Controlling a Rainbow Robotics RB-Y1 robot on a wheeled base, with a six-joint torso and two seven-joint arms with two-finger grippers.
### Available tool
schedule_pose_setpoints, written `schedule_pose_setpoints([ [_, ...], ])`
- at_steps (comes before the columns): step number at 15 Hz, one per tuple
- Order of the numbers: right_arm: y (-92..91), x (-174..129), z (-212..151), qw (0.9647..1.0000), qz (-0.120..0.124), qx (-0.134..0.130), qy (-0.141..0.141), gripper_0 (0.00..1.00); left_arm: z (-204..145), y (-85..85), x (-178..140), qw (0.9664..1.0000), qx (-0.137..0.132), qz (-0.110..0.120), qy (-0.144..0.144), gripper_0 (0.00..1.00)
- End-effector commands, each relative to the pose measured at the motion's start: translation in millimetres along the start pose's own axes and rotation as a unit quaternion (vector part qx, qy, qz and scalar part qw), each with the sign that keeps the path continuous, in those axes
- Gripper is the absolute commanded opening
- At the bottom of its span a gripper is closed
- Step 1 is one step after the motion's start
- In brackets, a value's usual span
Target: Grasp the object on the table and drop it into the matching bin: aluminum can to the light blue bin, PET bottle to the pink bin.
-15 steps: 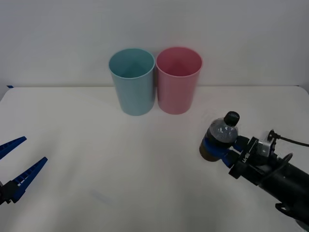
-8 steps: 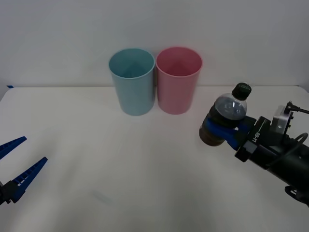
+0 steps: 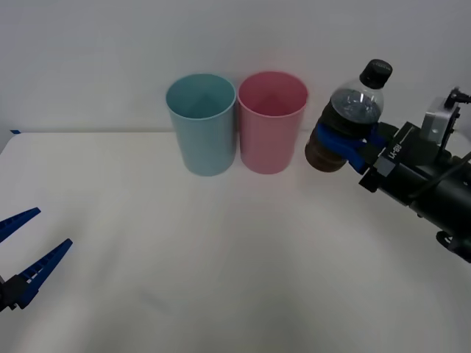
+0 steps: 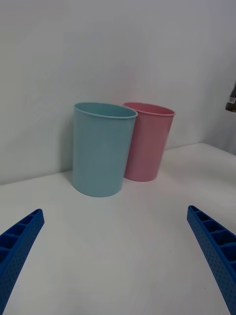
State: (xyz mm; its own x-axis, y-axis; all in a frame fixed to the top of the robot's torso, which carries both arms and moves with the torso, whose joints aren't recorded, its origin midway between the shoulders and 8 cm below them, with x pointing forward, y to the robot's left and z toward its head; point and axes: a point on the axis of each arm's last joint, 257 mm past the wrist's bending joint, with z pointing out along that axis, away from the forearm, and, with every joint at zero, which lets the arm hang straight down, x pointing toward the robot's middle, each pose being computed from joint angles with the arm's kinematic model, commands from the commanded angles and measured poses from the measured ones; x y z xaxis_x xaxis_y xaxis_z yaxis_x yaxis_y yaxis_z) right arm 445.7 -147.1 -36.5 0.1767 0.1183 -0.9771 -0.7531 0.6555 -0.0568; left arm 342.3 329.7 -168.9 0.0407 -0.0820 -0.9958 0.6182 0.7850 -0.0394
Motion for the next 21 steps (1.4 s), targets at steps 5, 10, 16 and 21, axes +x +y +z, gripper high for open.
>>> schedule_pose_setpoints([
  [5, -33.9, -19, 58, 0.9994, -0.033, -0.002, 0.009, 0.0, 0, 0.0, 0, 1.0, 0.0, 0.0, 0.0, 1.0],
  [10, -62.7, -11, 108, 0.9984, -0.05, 0.001, 0.028, 0.0, 0, 0.0, 0, 1.0, 0.0, 0.0, 0.0, 1.0],
  [16, -95.7, 11, 168, 0.9967, -0.053, 0.008, 0.061, 0.0, 0, 0.0, 0, 1.0, 0.0, 0.0, 0.0, 1.0],
  [21, -109.3, 19, 193, 0.9962, -0.042, 0.025, 0.072, 0.0, 0, 0.0, 0, 1.0, 0.0, 0.0, 0.0, 1.0],
])
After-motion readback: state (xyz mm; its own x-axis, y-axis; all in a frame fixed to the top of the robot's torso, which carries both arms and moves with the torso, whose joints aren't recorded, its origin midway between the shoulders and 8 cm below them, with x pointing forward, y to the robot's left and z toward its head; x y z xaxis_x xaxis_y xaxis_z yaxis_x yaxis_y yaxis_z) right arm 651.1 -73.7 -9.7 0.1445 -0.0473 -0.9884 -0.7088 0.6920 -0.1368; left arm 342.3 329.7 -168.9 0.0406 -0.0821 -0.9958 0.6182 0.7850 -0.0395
